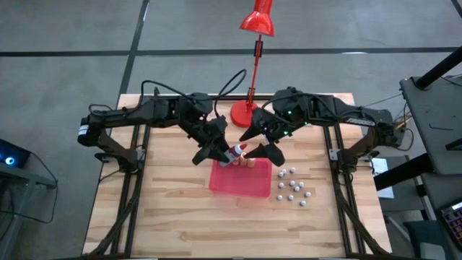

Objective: Pick & Place food coloring
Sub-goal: Put the large red food coloring bottle into the red bin

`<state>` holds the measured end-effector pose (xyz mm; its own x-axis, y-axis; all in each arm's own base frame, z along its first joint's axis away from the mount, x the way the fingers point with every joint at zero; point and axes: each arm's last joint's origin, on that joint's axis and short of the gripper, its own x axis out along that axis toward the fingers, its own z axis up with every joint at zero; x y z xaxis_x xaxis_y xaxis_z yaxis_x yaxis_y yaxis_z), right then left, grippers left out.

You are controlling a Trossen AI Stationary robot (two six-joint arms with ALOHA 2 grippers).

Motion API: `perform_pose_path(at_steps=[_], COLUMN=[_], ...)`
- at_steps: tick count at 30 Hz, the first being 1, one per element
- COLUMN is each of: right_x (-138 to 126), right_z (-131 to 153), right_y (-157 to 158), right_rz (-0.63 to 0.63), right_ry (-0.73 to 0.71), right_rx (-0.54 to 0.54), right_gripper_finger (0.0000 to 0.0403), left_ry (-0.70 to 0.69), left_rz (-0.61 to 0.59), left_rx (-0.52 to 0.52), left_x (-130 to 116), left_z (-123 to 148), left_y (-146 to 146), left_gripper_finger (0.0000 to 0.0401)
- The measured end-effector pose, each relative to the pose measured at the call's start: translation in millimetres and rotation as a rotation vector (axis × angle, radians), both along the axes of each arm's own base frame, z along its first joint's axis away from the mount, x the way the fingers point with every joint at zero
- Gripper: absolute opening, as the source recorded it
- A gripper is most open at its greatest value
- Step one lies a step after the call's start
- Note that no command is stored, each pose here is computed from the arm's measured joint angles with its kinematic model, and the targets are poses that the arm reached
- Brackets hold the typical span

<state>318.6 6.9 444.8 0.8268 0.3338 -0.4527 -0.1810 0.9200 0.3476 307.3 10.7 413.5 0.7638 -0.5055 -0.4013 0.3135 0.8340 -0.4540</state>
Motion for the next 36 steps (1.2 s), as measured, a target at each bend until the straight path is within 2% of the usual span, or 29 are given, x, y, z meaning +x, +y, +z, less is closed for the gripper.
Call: perform_pose_path(at_steps=[6, 10, 16, 26, 36], right_x=[8.4, 9.6, 12.4, 16.5, 15.5], right_z=[2.3, 0.8, -7.0, -14.3, -14.2], right_y=[-0.1, -0.1, -0.6, -0.7, -1.7], right_rz=[0.000, -0.001, -0.017, -0.018, -0.024], right_ry=[-0.006, 0.003, 0.057, 0.100, 0.104], right_rx=[0.002, 0.002, 0.008, 0.009, 0.012], right_gripper_finger=[0.0305, 0.0299, 0.0290, 0.0284, 0.0235], left_ry=[0.009, 0.019, 0.076, 0.088, 0.097], left_rz=[0.005, 0.049, 0.099, 0.119, 0.119], left_rx=[-0.001, 0.016, 0.015, 0.007, 0.007], left_x=[-0.3, 0.2, -1.4, -1.0, -1.4], left_z=[-0.7, -1.6, -5.5, -6.1, -6.9], left_y=[0.1, 1.3, 2.7, 3.0, 3.0], left_gripper_finger=[0.0121, 0.0121, 0.0121, 0.0121, 0.0121])
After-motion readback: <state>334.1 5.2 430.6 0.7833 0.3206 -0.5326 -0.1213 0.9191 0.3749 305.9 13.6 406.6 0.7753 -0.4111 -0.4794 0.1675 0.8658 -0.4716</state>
